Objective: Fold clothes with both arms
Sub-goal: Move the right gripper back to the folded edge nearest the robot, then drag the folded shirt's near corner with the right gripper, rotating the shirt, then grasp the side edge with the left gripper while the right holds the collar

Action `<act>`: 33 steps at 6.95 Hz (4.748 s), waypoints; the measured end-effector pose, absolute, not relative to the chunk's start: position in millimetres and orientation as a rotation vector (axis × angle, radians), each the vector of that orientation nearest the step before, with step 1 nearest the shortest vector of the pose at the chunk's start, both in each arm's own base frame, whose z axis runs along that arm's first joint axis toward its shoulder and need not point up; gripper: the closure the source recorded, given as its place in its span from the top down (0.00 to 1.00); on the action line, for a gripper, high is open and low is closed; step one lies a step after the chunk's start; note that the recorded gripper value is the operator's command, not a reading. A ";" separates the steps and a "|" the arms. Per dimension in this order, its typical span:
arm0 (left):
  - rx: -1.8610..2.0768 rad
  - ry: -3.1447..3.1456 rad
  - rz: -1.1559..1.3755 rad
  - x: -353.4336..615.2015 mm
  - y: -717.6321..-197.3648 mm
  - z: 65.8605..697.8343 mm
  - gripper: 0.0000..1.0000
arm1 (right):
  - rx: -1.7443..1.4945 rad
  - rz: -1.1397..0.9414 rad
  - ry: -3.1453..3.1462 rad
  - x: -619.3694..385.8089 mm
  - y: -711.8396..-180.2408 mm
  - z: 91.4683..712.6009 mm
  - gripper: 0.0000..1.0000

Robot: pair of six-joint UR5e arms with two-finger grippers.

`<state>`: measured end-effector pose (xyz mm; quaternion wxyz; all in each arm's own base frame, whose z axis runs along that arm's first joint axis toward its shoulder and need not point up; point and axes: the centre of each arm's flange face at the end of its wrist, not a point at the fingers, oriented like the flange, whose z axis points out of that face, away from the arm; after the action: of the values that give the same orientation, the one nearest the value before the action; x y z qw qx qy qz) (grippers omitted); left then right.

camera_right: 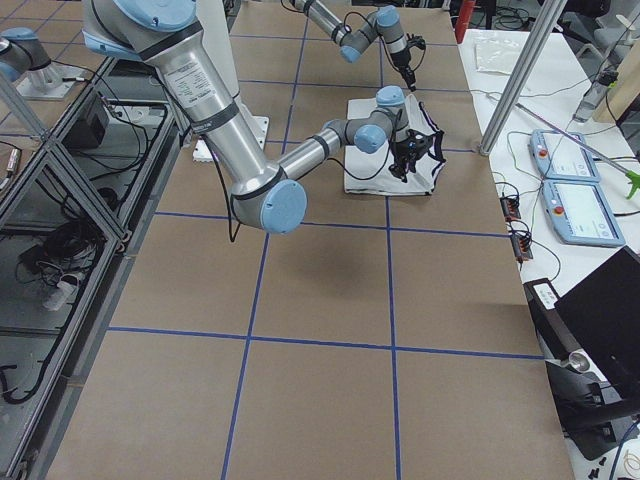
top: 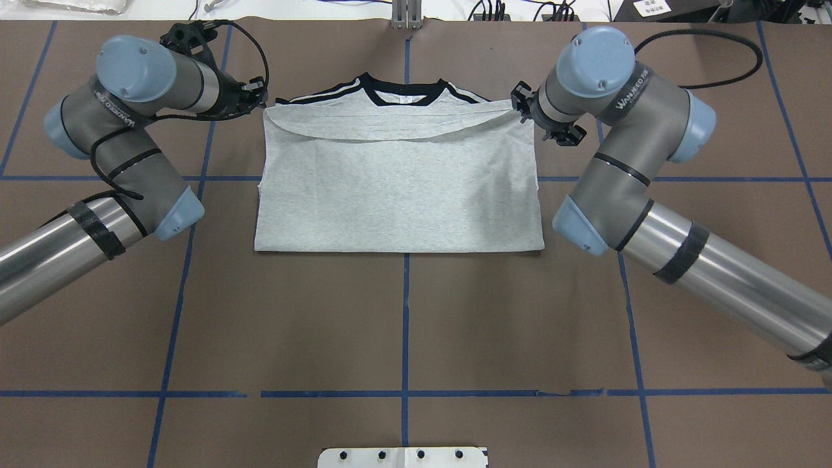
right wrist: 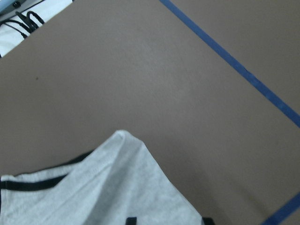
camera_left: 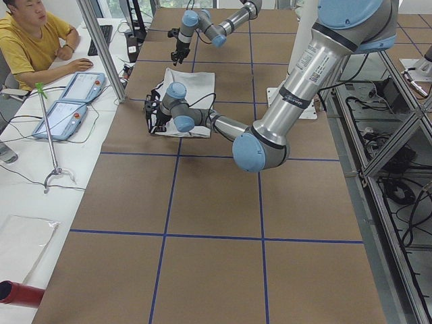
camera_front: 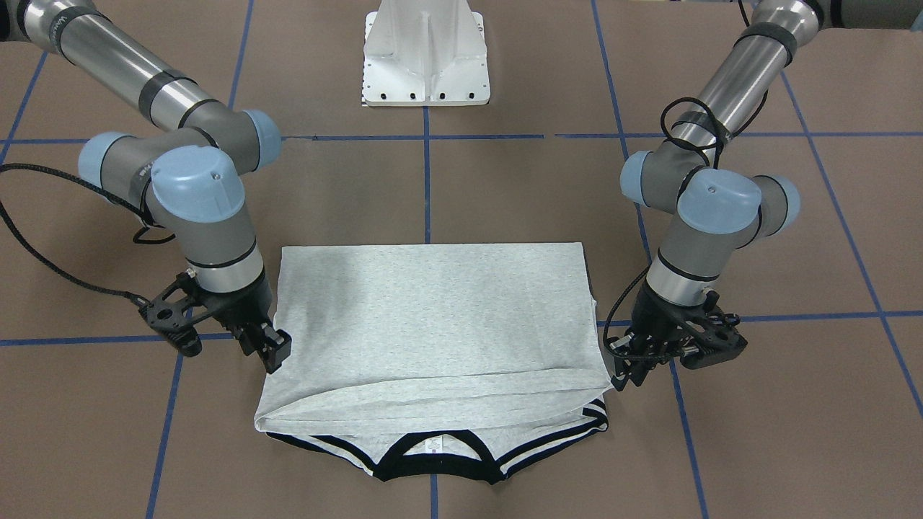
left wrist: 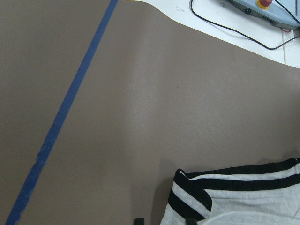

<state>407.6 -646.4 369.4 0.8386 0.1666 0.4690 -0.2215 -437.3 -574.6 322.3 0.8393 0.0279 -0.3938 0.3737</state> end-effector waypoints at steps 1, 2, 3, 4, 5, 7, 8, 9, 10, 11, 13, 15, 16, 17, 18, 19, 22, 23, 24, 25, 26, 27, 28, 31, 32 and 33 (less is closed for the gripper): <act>0.353 0.993 -0.471 406.3 -647.3 368.9 0.42 | 0.019 0.779 -0.855 -443.6 -532.8 328.2 0.71; 0.352 0.994 -0.472 406.0 -647.4 368.7 0.43 | -0.021 0.770 -0.867 -447.9 -492.5 335.3 0.74; 0.353 0.997 -0.472 405.7 -647.3 367.6 0.42 | -0.050 0.760 -0.867 -451.0 -461.6 343.6 0.75; 0.355 0.998 -0.471 405.3 -646.7 367.5 0.42 | -0.074 0.754 -0.859 -457.9 -440.4 350.8 0.75; 0.357 0.996 -0.468 404.8 -646.1 368.7 0.43 | -0.090 0.755 -0.850 -464.2 -429.7 356.0 0.74; 0.357 0.994 -0.466 404.9 -645.6 369.1 0.42 | -0.100 0.758 -0.837 -468.7 -425.0 361.5 0.57; 0.356 0.993 -0.466 404.7 -645.5 369.8 0.43 | -0.101 0.759 -0.834 -470.0 -425.1 363.0 0.52; 0.356 0.991 -0.465 404.5 -645.2 371.1 0.42 | -0.101 0.760 -0.833 -471.2 -425.4 363.0 0.46; 0.355 0.989 -0.465 404.1 -644.7 372.0 0.42 | -0.104 0.771 -0.833 -472.1 -425.9 362.6 0.30; 0.356 0.988 -0.466 403.3 -644.4 372.9 0.42 | -0.110 0.787 -0.832 -472.9 -426.4 362.4 0.00; 0.356 0.987 -0.467 402.4 -644.0 373.9 0.42 | -0.114 0.800 -0.836 -472.1 -427.6 360.9 0.00; 0.357 0.986 -0.468 402.2 -643.7 374.0 0.42 | -0.111 0.801 -0.850 -467.1 -427.6 355.0 0.00; 0.357 0.987 -0.467 402.1 -643.7 373.5 0.42 | -0.110 0.797 -0.865 -459.3 -423.5 349.1 0.00; 0.359 0.995 -0.464 401.2 -642.4 368.6 0.42 | -0.115 0.790 -0.878 -444.0 -412.5 347.1 0.00; 0.367 1.017 -0.457 398.6 -638.6 354.9 0.42 | -0.138 0.770 -0.890 -422.9 -391.3 348.0 0.00; 0.372 1.049 -0.445 394.9 -630.8 335.1 0.43 | -0.188 0.720 -0.889 -408.2 -355.8 351.5 0.00; 0.213 1.211 -0.410 375.4 -568.8 284.7 0.47 | -0.456 0.512 -0.825 -370.5 -244.1 362.3 0.05; 0.146 1.257 -0.423 378.5 -547.2 269.4 0.49 | -0.552 0.455 -0.801 -371.2 -212.4 356.3 0.37; 0.076 1.272 -0.437 389.5 -523.9 260.2 0.55 | -0.615 0.424 -0.771 -381.0 -179.1 349.9 0.99; 0.008 1.255 -0.449 404.4 -500.4 254.6 0.62 | -0.622 0.421 -0.753 -389.2 -158.2 348.1 1.00; -0.058 1.221 -0.456 423.1 -476.1 253.4 0.64 | -0.598 0.451 -0.757 -391.0 -157.6 347.6 1.00; -0.120 1.191 -0.466 441.6 -453.7 254.8 0.64 | -0.565 0.512 -0.786 -385.5 -179.6 344.0 1.00; -0.168 1.159 -0.483 455.6 -436.3 259.0 0.64 | -0.516 0.598 -0.841 -381.1 -221.3 335.5 1.00; -0.204 1.046 -0.528 487.7 -399.1 289.7 0.64 | -0.334 0.766 -0.971 -368.5 -357.2 312.7 1.00; -0.218 1.029 -0.531 495.1 -389.7 295.9 0.64 | -0.294 0.759 -0.977 -370.2 -377.3 313.2 1.00; -0.239 1.017 -0.533 503.9 -378.8 299.5 0.64 | -0.269 0.756 -0.978 -374.6 -389.2 313.0 1.00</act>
<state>503.9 -378.8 299.5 0.8329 -0.1129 0.4798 -0.2517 -374.6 -389.2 313.0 0.8066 -0.1257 -0.4568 0.3534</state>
